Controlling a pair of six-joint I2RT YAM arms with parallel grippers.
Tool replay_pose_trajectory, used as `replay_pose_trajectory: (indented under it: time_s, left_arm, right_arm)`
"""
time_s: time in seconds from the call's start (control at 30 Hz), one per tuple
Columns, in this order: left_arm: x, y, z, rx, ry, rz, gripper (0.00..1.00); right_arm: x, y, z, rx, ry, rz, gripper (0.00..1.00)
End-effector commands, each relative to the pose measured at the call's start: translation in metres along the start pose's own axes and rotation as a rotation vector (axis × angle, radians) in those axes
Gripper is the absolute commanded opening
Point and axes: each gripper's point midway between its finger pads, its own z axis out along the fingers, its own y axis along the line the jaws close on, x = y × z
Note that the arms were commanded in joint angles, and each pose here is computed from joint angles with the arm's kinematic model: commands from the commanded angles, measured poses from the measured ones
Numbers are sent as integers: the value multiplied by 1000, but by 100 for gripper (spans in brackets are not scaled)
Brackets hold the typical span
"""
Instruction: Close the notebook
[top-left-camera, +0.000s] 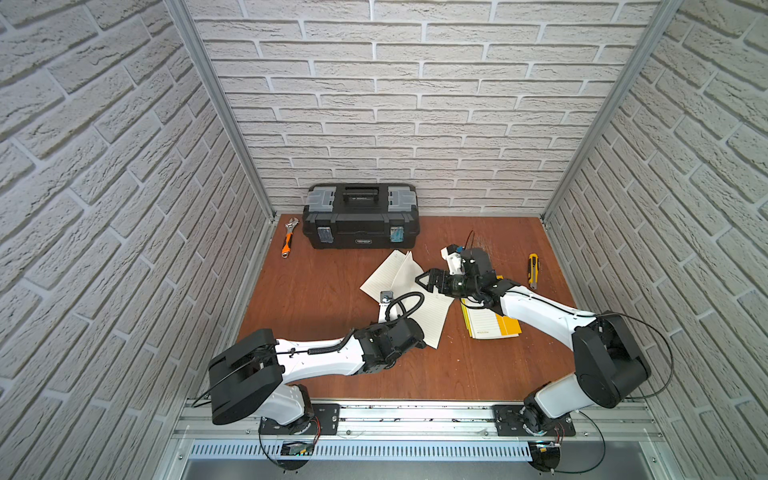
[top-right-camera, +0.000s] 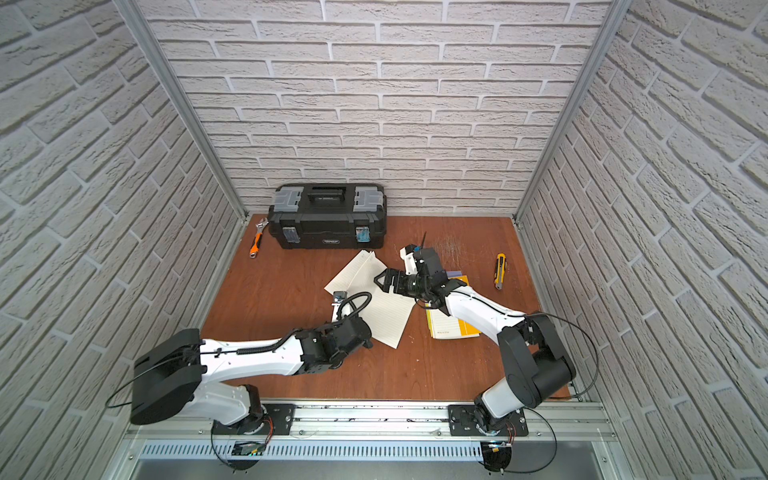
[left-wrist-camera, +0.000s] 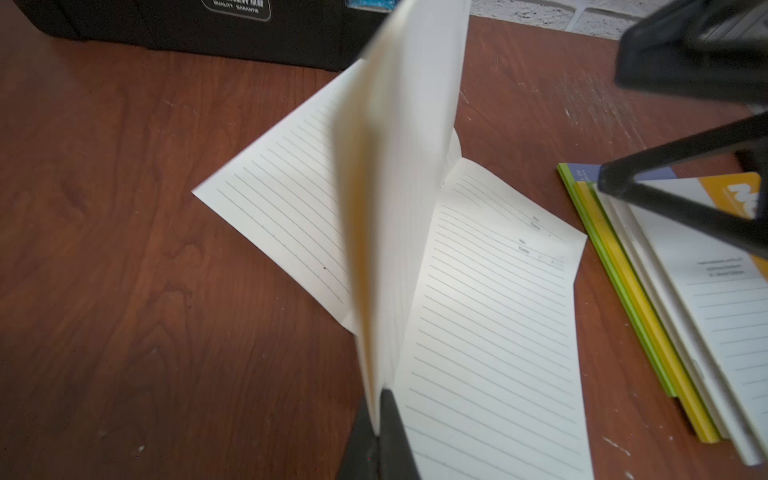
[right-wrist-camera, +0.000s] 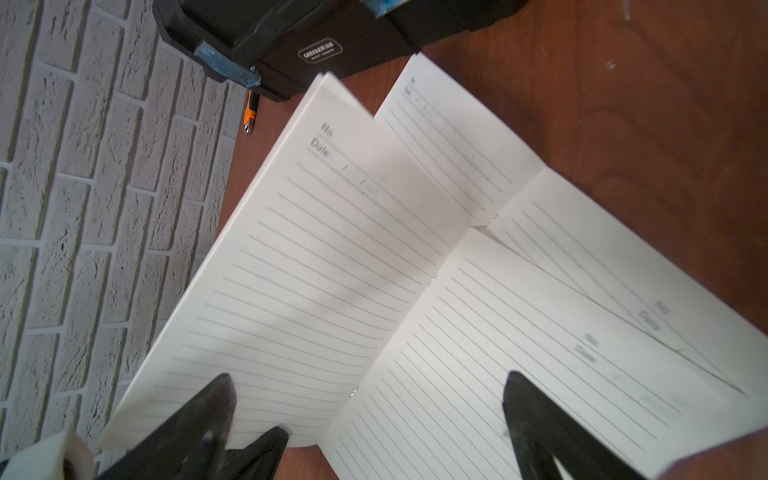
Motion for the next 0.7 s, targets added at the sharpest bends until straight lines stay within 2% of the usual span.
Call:
replay_pose_trajectory:
  time_s: [0.0,0.13,0.37,0.67]
  left_arm:
    - [-4,23,-4,-139,-71,98,0]
    - [-11,24,-14,-175,-129,124,0]
    - [-21,0,-27,-259,-205,337,0]
    - [20,-27,-18,-308,-193,556,0]
  right_arm:
    - [-1,-13,-11,12,-10,17,100]
    - [-4,-23,-20,16,-23,38,100]
    - [-10,-30,-27,14,-35,54,100]
    - [-32,-40,-42,31,-79,68,100]
